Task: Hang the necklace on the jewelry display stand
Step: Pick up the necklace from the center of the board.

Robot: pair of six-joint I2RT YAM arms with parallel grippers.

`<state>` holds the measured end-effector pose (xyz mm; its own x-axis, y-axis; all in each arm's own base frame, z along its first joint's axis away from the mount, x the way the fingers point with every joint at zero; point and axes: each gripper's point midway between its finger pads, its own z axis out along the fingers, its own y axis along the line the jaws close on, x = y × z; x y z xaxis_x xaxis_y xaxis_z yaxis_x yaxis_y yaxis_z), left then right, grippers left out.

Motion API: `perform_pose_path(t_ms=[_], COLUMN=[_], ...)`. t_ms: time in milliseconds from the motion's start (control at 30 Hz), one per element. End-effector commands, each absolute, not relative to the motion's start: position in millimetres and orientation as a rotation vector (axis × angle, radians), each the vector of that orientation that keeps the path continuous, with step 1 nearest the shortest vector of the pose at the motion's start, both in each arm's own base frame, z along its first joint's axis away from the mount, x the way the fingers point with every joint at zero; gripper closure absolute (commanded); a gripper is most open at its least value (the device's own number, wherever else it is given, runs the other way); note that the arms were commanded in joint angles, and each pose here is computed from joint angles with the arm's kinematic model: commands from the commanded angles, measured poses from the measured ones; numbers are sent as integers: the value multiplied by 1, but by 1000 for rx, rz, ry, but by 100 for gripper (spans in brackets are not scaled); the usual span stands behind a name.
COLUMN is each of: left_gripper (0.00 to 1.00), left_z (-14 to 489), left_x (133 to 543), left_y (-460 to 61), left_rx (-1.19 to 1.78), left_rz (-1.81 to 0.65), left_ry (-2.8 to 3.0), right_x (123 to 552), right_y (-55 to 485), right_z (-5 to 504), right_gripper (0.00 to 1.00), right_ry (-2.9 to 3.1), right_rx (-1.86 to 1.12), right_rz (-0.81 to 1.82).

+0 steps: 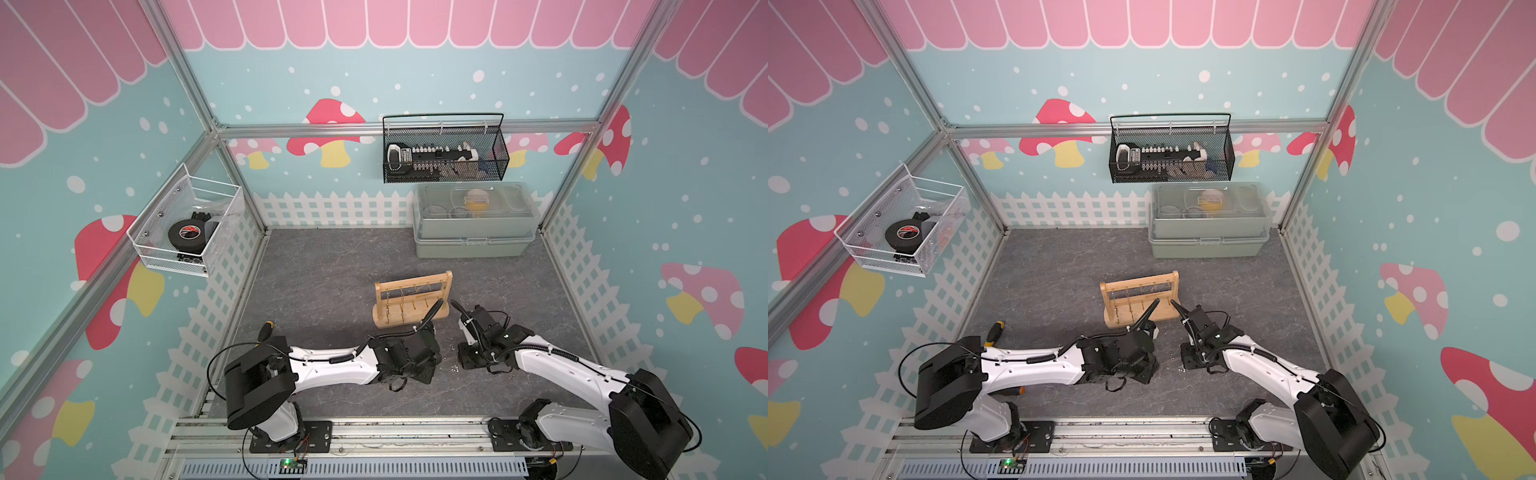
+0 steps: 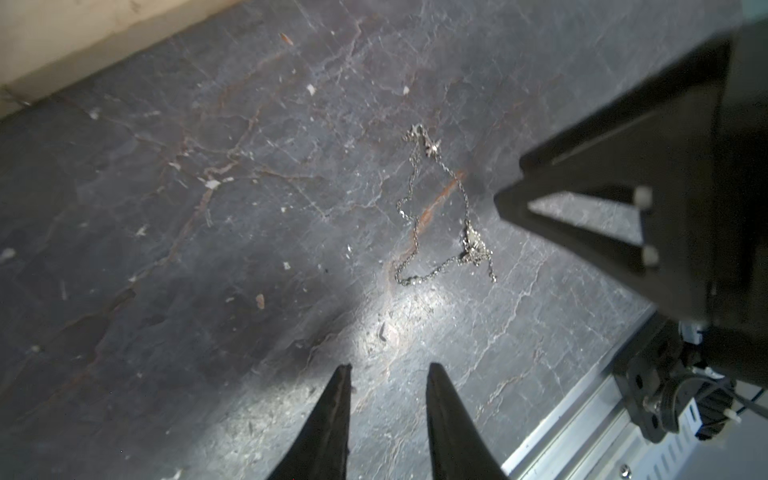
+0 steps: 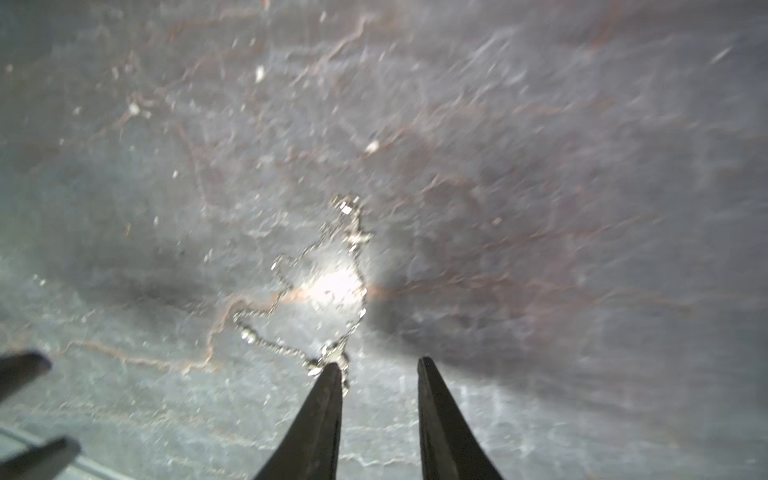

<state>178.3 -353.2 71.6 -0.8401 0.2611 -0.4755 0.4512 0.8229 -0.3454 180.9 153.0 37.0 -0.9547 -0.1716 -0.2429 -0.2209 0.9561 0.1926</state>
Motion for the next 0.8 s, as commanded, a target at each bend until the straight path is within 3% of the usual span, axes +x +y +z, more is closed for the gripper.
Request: perform_pose_path(t_ms=[0, 533, 767], left_gripper=[68, 68, 67], left_z=[95, 109, 114], left_x=[195, 209, 211], left_y=[-341, -282, -268], left_rx=[438, 338, 317], left_rz=[-681, -598, -585], left_ry=[2538, 2515, 2501], right_x=[160, 158, 151], right_y=[152, 163, 154], right_z=[27, 9, 8], right_gripper=[66, 69, 84], right_ry=[2966, 3010, 3040], right_rx=[-318, -435, -430], right_rz=[282, 75, -9])
